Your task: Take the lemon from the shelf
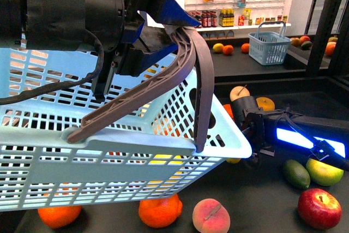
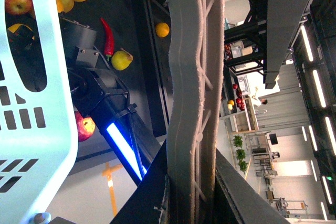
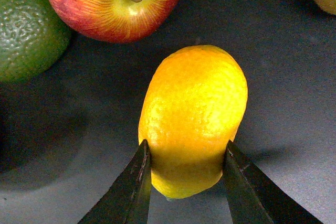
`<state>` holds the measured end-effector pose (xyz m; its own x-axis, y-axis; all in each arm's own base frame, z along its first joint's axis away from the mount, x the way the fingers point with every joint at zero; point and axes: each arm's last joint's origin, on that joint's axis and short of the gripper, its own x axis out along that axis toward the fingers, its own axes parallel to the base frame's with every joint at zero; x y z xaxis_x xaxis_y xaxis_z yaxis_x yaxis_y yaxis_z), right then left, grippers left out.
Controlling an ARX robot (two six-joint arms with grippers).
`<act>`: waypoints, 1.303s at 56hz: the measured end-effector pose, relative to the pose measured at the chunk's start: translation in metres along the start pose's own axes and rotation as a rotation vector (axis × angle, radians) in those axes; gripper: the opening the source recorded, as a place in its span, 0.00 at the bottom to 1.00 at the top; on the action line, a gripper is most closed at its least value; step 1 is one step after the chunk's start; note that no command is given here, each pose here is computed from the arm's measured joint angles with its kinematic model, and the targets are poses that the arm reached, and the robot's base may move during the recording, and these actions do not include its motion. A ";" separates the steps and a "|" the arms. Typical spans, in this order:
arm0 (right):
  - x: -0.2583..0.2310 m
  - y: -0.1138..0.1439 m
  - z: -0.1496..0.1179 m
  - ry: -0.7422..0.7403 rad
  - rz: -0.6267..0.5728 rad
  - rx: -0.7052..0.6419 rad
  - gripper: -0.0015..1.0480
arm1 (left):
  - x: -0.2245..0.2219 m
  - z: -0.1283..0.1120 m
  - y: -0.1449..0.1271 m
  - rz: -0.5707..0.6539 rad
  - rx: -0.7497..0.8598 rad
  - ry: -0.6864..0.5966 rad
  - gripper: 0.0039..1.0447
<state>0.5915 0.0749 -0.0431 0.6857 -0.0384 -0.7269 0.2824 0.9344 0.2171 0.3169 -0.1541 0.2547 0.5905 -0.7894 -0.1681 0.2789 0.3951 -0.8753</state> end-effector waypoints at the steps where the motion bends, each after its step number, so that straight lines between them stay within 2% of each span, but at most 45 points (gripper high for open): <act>1: -0.001 0.000 0.001 -0.002 0.001 0.000 0.31 | 0.000 0.000 0.000 0.000 0.000 0.000 0.13; 9: -0.005 -0.002 0.011 -0.021 0.001 0.001 0.31 | 0.000 0.000 0.000 0.000 0.000 0.000 0.13; 22: -0.034 -0.007 0.062 -0.122 0.017 0.013 0.31 | 0.000 0.000 0.000 0.000 0.000 0.000 0.13; 37: -0.056 -0.011 0.097 -0.224 0.030 -0.002 0.31 | 0.000 0.000 0.000 0.000 0.000 0.000 0.13; 42: -0.076 -0.006 0.119 -0.292 0.118 -0.004 0.31 | 0.000 0.000 0.000 0.000 -0.001 0.000 0.13; 48: -0.130 0.003 0.145 -0.397 0.236 -0.007 0.31 | 0.000 0.000 0.000 0.000 -0.001 0.000 0.13; 54: -0.251 0.006 0.173 -0.538 0.378 0.006 0.31 | 0.000 0.000 0.000 0.000 -0.002 0.001 0.13; 58: -0.295 0.003 0.174 -0.568 0.434 0.005 0.31 | 0.000 0.000 0.000 0.000 -0.002 0.001 0.13; 62: -0.325 -0.002 0.164 -0.553 0.486 0.002 0.31 | 0.000 0.000 0.000 0.000 -0.002 0.000 0.13; 73: -0.337 -0.022 0.108 -0.355 0.559 0.015 0.31 | 0.000 0.000 0.000 0.000 -0.002 0.000 0.13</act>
<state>0.4272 0.0292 0.2674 0.9105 0.3340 -0.2439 -0.1723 0.8425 0.5104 0.3169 -0.1541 0.2545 0.5907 -0.7891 -0.1685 0.2773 0.3946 -0.8760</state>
